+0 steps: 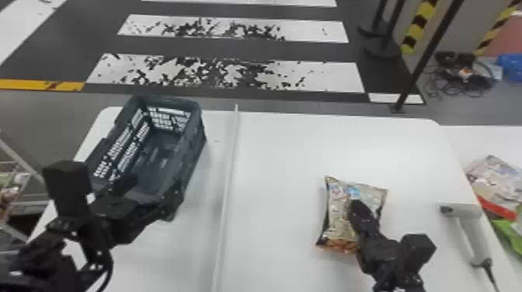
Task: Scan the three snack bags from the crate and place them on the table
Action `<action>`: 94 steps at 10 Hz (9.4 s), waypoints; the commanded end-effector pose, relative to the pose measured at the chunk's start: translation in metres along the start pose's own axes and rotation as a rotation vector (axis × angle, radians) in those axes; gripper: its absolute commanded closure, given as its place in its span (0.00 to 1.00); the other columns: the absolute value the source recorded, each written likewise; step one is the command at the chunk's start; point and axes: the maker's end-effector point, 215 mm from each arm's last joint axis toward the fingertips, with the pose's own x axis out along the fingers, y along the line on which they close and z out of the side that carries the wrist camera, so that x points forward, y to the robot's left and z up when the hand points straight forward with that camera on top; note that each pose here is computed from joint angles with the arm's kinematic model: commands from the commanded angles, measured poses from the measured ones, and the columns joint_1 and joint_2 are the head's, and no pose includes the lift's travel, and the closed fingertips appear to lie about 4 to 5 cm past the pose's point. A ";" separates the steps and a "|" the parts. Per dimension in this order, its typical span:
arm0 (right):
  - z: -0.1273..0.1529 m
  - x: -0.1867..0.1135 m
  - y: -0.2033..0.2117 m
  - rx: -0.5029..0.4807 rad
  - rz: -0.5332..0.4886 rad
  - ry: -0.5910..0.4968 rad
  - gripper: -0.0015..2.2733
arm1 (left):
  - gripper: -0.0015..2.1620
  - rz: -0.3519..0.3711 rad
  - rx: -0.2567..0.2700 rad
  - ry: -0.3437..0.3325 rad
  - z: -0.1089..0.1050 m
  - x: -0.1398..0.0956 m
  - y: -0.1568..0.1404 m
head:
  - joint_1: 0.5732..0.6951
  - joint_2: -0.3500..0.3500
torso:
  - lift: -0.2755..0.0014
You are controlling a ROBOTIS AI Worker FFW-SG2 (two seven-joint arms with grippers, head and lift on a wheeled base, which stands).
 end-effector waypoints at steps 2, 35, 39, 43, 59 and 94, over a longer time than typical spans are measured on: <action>-0.009 -0.001 0.004 -0.061 0.063 -0.007 0.89 | 0.03 0.005 0.001 -0.010 0.004 0.002 0.006 | 1.00 0.51 | 0.86; -0.028 -0.072 -0.278 0.022 -0.059 0.387 0.96 | 0.03 0.018 0.131 -0.262 0.070 -0.022 0.023 | 1.00 0.00 | 0.86; -0.026 -0.077 -0.263 0.005 -0.114 0.364 0.98 | 0.03 0.023 0.135 -0.265 0.077 -0.018 0.030 | 1.00 0.03 | 0.86; 0.003 -0.125 -0.248 0.045 -0.198 0.281 0.98 | 0.03 0.006 0.116 -0.268 0.076 -0.012 0.029 | 1.00 0.04 | 0.86; -0.026 -0.156 -0.129 0.140 -0.045 0.325 0.98 | 0.03 -0.005 0.110 -0.266 0.073 -0.018 0.030 | 1.00 0.25 | 0.86; -0.021 -0.088 -0.147 0.330 0.146 0.648 0.98 | 0.03 -0.041 0.112 -0.260 0.078 -0.039 0.019 | 1.00 0.24 | 0.86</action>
